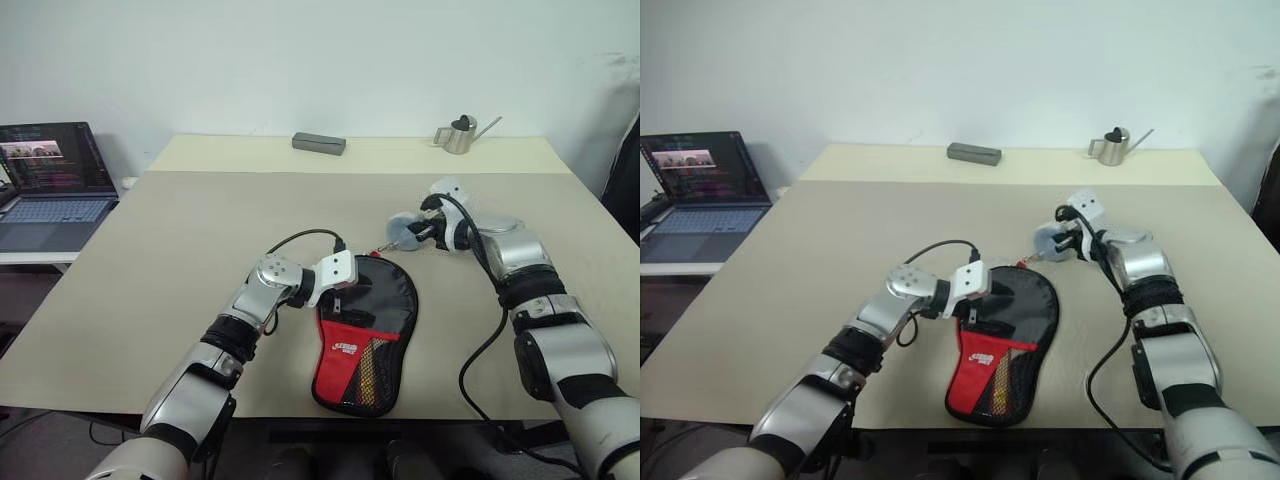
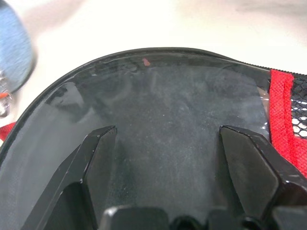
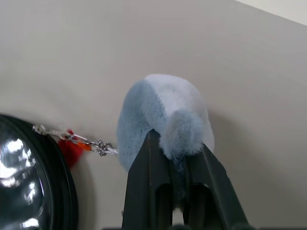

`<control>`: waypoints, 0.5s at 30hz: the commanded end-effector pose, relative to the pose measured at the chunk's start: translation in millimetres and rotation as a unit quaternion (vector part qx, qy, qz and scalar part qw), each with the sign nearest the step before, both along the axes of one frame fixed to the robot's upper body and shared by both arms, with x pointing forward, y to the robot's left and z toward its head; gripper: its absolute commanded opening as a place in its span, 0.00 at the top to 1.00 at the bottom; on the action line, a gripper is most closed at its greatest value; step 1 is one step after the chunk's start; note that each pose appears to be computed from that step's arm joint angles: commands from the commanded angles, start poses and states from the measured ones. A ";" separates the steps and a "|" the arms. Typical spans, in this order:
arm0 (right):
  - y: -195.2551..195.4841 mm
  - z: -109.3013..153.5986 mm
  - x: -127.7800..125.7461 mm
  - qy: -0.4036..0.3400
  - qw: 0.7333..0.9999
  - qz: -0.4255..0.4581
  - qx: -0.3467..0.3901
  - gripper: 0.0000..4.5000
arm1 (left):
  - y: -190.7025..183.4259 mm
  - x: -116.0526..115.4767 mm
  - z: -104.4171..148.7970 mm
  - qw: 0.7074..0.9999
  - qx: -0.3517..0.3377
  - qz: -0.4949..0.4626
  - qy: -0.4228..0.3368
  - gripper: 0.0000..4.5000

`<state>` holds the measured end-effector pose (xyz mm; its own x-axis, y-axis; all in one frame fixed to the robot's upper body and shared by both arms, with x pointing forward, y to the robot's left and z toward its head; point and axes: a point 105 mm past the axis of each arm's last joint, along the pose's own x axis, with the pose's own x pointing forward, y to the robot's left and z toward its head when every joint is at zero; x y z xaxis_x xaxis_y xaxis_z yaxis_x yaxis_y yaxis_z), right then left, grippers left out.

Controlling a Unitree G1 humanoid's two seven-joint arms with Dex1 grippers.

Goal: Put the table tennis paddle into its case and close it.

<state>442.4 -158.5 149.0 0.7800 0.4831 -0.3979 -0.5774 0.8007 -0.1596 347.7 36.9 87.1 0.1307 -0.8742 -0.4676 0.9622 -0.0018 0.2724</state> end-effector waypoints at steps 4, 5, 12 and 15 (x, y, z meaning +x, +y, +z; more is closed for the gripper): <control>-20.4 14.7 -18.3 -0.020 0.999 -0.005 -0.024 1.00 | 14.5 -13.6 -51.6 0.995 0.075 0.008 0.064 0.17; -22.1 15.0 -22.1 -0.019 1.000 -0.006 -0.023 1.00 | 14.5 -13.9 -52.1 0.995 0.075 0.008 0.064 0.17; -42.0 21.0 -55.8 -0.008 0.999 -0.004 -0.038 1.00 | 15.9 -15.9 -55.7 0.995 0.075 0.011 0.069 0.17; -47.2 26.1 -73.9 -0.001 0.999 0.010 -0.049 1.00 | 16.3 -16.4 -56.3 0.995 0.074 0.012 0.070 0.17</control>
<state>374.4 -202.7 151.4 0.7476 0.4458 -0.4924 -0.5988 0.7731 -0.2093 346.8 36.4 80.7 0.1278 -0.8759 -0.4652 0.9676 0.0070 0.2526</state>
